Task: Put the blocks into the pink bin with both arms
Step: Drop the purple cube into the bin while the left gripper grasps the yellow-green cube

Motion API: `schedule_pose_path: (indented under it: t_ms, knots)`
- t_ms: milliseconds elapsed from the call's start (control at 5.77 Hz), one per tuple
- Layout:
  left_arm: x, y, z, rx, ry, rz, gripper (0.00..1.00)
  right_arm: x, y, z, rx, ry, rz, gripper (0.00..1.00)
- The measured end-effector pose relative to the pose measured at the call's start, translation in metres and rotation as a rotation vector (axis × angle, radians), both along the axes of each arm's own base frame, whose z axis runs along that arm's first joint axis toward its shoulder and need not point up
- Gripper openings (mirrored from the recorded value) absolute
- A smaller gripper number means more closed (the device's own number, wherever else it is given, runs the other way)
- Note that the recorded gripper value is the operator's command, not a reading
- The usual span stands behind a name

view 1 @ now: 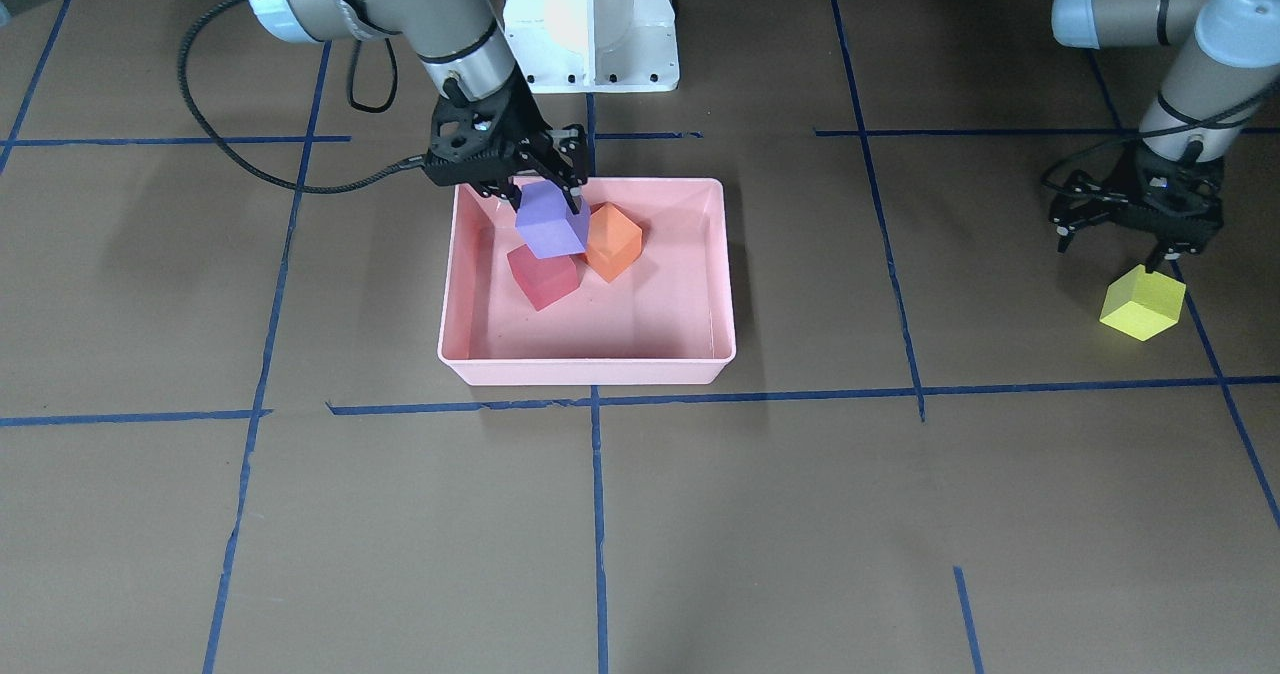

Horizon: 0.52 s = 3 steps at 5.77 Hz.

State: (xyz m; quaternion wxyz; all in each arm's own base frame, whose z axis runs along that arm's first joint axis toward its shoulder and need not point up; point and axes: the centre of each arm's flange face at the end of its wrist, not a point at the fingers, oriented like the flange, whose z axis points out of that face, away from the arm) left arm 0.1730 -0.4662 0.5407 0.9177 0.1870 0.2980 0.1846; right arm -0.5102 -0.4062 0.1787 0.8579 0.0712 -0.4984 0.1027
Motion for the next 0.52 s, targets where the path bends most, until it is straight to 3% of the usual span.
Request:
schedule_pose_path:
  t_ms: [173,346,520]
  knots:
    - [-0.019,-0.006,0.019,0.007,-0.001,0.021,1.0,-0.012,-0.008,0.001,-0.002,0.021,0.019,0.16]
    - [-0.03,-0.01,0.04,-0.003,-0.019,0.034,1.0,-0.021,-0.015,0.0,-0.002,0.032,0.033,0.72]
    - [-0.034,-0.011,0.06,-0.027,-0.035,0.039,1.0,-0.029,-0.02,-0.004,-0.006,0.038,0.041,0.86]
